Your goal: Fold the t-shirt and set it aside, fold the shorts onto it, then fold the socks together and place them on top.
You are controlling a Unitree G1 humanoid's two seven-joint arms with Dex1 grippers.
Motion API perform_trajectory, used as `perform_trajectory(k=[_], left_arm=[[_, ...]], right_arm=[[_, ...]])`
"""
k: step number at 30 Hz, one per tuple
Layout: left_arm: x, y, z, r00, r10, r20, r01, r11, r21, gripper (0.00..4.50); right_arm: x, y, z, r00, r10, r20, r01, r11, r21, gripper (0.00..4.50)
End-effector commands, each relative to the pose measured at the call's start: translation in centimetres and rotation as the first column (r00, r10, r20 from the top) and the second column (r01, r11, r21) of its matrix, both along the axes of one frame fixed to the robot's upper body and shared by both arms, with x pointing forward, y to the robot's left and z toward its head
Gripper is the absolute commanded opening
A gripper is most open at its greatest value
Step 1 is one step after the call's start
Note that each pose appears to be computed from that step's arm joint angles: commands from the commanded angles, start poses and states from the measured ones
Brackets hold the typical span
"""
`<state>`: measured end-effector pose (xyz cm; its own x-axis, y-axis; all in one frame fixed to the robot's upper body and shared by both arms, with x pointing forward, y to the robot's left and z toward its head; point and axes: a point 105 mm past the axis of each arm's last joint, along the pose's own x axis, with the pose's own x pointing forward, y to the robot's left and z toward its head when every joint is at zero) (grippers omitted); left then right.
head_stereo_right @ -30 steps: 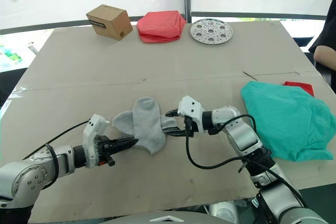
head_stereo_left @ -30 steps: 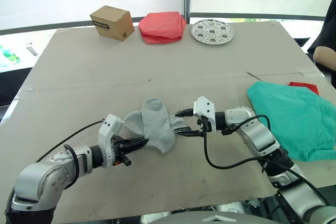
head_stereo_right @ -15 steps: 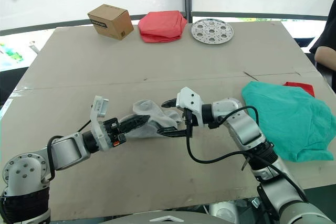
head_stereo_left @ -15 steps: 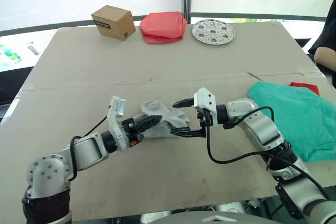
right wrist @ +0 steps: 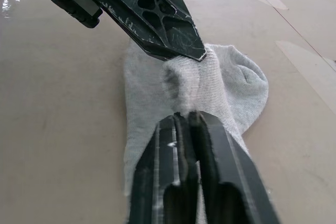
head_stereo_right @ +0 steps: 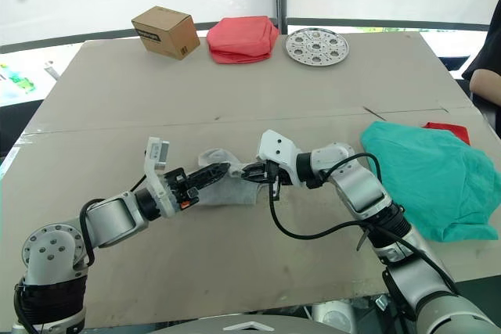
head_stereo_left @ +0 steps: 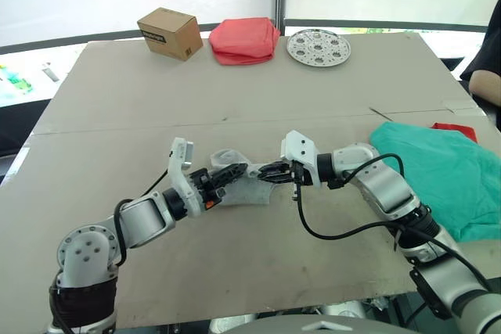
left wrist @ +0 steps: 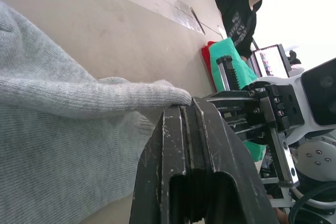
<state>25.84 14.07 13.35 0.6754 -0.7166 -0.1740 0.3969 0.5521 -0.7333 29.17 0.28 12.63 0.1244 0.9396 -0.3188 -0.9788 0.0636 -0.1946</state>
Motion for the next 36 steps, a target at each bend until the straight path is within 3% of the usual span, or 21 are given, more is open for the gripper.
perform_trajectory(k=[1,3,4,5,7,11,14,17,21,28,31,36], left_arm=[[0.1,0.0,1.3,0.998,0.001,0.059,0.001,0.999,-0.037,0.0],[-0.1,0.9,1.4,0.997,0.002,0.082,-0.001,1.0,-0.016,0.0],[0.0,1.5,1.7,0.994,0.013,0.109,-0.013,1.0,-0.005,0.69],[0.3,2.2,2.1,0.99,0.035,0.136,-0.036,0.999,0.004,0.89],[1.1,3.7,2.6,0.98,0.091,0.177,-0.098,0.995,0.029,1.89],[0.8,4.9,3.5,0.973,0.063,0.221,-0.069,0.997,0.02,3.58],[0.5,5.3,3.3,0.972,0.037,0.233,-0.045,0.998,0.031,3.58],[-0.1,4.5,2.2,0.966,-0.053,0.255,0.019,0.991,0.134,3.58],[-0.9,1.7,2.6,0.949,-0.146,0.281,0.119,0.987,0.112,3.58],[0.1,3.2,1.7,0.959,-0.062,0.277,0.022,0.989,0.144,3.58],[-0.2,2.4,3.2,0.944,-0.106,0.312,0.08,0.992,0.094,3.58],[-0.5,-0.5,6.2,0.914,-0.159,0.375,0.177,0.984,-0.014,3.58]], right_arm=[[-0.1,0.2,1.1,1.0,0.009,0.028,-0.01,1.0,0.029,0.09],[0.2,0.3,1.7,0.999,-0.018,-0.03,0.021,0.996,0.091,0.09],[0.3,0.2,2.2,0.995,-0.037,-0.088,0.049,0.988,0.145,0.0],[0.3,0.1,2.7,0.989,-0.047,-0.139,0.073,0.979,0.19,0.0],[0.6,-0.4,3.7,0.967,-0.071,-0.246,0.139,0.953,0.27,0.0],[0.5,-1.3,4.8,0.912,-0.073,-0.404,0.227,0.91,0.347,0.0],[0.5,-1.0,5.7,0.873,-0.048,-0.485,0.267,0.88,0.393,0.0],[1.0,-0.5,5.7,0.847,-0.076,-0.525,0.311,0.874,0.374,0.0],[1.0,-0.3,6.4,0.817,-0.052,-0.575,0.338,0.85,0.403,0.0],[-1.1,0.4,7.3,0.807,0.069,-0.587,0.241,0.869,0.433,0.0],[-1.1,0.7,9.6,0.786,0.158,-0.597,0.226,0.826,0.516,0.0],[-0.4,0.7,10.0,0.783,0.13,-0.609,0.257,0.824,0.506,0.0]])
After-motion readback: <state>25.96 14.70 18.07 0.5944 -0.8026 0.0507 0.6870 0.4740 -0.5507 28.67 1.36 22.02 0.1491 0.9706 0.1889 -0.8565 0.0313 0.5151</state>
